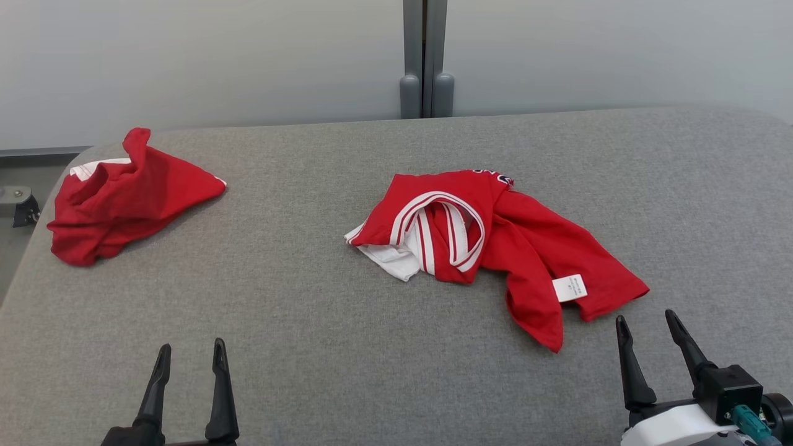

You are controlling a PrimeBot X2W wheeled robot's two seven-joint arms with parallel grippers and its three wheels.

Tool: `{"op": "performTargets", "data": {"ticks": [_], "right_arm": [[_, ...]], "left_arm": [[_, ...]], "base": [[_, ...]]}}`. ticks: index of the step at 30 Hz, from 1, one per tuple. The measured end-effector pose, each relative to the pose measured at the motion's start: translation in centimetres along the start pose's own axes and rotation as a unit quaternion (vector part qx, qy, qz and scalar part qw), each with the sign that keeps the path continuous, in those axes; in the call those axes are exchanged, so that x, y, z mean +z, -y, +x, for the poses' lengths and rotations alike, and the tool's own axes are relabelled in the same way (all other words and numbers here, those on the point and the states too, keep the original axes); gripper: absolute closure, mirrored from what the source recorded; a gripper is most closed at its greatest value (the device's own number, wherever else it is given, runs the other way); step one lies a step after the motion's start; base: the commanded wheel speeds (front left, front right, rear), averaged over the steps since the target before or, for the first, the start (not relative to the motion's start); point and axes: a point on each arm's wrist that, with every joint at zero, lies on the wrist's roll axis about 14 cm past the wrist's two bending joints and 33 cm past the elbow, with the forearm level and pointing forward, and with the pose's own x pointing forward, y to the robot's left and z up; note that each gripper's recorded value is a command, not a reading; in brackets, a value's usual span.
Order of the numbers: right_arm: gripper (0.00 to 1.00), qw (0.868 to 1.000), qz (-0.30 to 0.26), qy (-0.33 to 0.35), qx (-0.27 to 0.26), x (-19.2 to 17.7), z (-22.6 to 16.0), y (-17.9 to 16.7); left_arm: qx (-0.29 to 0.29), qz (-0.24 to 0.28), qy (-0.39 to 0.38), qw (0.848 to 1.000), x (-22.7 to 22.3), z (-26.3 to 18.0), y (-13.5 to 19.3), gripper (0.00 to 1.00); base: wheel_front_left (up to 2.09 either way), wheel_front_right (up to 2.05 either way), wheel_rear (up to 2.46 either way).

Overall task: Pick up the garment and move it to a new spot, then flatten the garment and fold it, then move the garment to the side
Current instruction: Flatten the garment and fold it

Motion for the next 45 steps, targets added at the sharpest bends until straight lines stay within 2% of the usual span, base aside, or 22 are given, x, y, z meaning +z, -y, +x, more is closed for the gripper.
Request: {"op": "performTargets", "data": {"ticks": [7, 11, 14, 18, 24, 34, 35, 36, 37, 39, 45], "right_arm": [[0.0, 1.0, 0.007, 0.001, 0.004, 0.0, 0.2, -0.3], [0.0, 0.999, 0.014, 0.027, 0.011, 1.6, 1.8, -0.8], [0.0, 0.999, 0.02, 0.017, 0.021, 1.0, 2.7, -1.4], [0.0, 0.998, 0.03, -0.051, 0.031, -2.6, 3.1, -1.9], [0.0, 0.985, 0.051, -0.155, 0.05, -7.1, 3.3, -3.6], [0.0, 0.974, 0.074, -0.204, 0.068, -9.3, 4.0, -5.5], [0.18, 0.973, 0.076, -0.206, 0.071, -9.3, 4.1, -5.7], [0.53, 0.972, 0.08, -0.209, 0.072, -9.4, 4.2, -5.9], [0.66, 0.971, 0.085, -0.209, 0.072, -9.4, 4.4, -6.0], [1.0, 0.971, 0.086, -0.208, 0.076, -9.2, 4.8, -6.3], [1.0, 0.97, 0.128, -0.185, 0.094, -7.3, 6.1, -8.0]], "left_arm": [[-0.005, 0.0, -0.011, 1.0, -0.7, 0.0, 0.2, 0.0], [-0.012, 0.001, -0.016, 1.0, -1.0, 0.2, 0.5, 0.0], [-0.013, 0.003, -0.018, 1.0, -1.1, 0.2, 0.5, 0.0], [-0.011, 0.002, -0.017, 1.0, -1.1, 0.1, 0.4, 0.0], [-0.007, -0.002, -0.021, 1.0, -1.3, -0.2, 0.4, 0.0], [-0.002, -0.003, -0.028, 1.0, -1.7, -0.2, 0.2, 0.0], [-0.002, -0.003, -0.028, 1.0, -1.7, -0.1, 0.2, 0.0], [-0.002, -0.004, -0.027, 1.0, -1.6, -0.1, 0.2, 0.0], [-0.002, -0.005, -0.027, 1.0, -1.6, 0.0, 0.2, 0.0], [-0.002, -0.005, -0.026, 1.0, -1.6, 0.0, 0.2, 0.0], [-0.001, -0.007, -0.024, 1.0, -1.5, 0.1, 0.2, 0.0]], "base": [[0.0, 0.0, 0.0], [0.0, 0.0, 0.0], [0.0, 0.0, 0.0], [0.0, 0.0, 0.0], [0.0, 0.0, 0.0], [0.0, 0.0, 0.0], [0.0, 0.0, 0.0], [0.0, 0.0, 0.0], [0.0, 0.0, 0.0], [0.0, 0.0, 0.0], [0.0, 0.0, 0.0]]}}
